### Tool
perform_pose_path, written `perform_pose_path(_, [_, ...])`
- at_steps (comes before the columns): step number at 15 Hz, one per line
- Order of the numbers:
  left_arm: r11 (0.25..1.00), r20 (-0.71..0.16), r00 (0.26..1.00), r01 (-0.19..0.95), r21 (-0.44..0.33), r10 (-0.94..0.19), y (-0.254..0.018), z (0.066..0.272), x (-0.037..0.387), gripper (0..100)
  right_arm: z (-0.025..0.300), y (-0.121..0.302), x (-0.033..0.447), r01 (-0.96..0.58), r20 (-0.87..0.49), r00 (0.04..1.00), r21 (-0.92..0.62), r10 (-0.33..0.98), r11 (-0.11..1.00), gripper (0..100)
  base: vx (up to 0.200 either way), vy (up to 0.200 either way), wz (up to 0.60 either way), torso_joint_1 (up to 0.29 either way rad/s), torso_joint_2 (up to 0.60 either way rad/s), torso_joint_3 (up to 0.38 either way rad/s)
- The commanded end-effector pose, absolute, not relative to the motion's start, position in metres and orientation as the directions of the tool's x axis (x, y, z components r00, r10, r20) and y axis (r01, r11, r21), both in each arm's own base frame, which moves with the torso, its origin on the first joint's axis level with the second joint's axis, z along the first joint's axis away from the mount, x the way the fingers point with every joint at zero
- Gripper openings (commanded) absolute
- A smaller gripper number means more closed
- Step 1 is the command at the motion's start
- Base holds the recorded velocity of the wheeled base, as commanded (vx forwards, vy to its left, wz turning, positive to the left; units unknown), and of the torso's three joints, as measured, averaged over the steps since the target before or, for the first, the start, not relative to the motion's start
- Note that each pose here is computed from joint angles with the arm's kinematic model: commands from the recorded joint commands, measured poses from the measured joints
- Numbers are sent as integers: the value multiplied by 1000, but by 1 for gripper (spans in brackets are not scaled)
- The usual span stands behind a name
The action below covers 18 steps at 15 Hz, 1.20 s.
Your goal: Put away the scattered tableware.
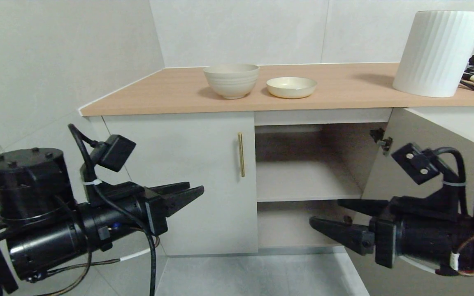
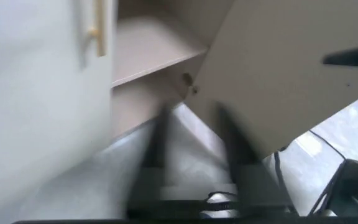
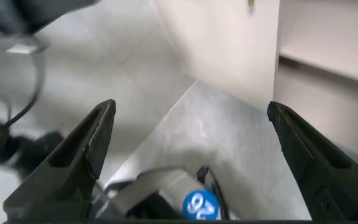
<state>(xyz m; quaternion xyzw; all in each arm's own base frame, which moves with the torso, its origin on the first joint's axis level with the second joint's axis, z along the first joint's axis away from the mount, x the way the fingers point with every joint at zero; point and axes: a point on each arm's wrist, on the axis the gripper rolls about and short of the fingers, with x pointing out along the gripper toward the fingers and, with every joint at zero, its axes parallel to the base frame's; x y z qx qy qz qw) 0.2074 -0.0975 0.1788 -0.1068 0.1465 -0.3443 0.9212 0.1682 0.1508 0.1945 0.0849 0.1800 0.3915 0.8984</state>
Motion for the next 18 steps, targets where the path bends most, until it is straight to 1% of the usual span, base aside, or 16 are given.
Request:
perform_pose_path(1, [755, -114, 760, 595, -275, -640, -84, 200, 198, 100, 185, 176, 200, -655, -305, 626, 293, 718, 696, 100, 0, 0, 0, 0, 0, 0])
perform_pose_path(5, [773, -90, 784, 574, -269, -614, -76, 205, 199, 100, 174, 183, 214, -592, -346, 677, 268, 649, 760, 100, 0, 0, 0, 0, 0, 0])
perform_pose_path(10, [785, -68, 801, 561, -262, -595, -70, 210, 194, 100, 185, 176, 208, -588, -331, 687, 269, 647, 763, 100, 0, 0, 0, 0, 0, 0])
perform_pose_path(18, [790, -73, 805, 555, -260, -589, -69, 210, 197, 100, 184, 176, 207, -594, -335, 679, 272, 653, 757, 100, 200, 0, 0, 2, 4, 4])
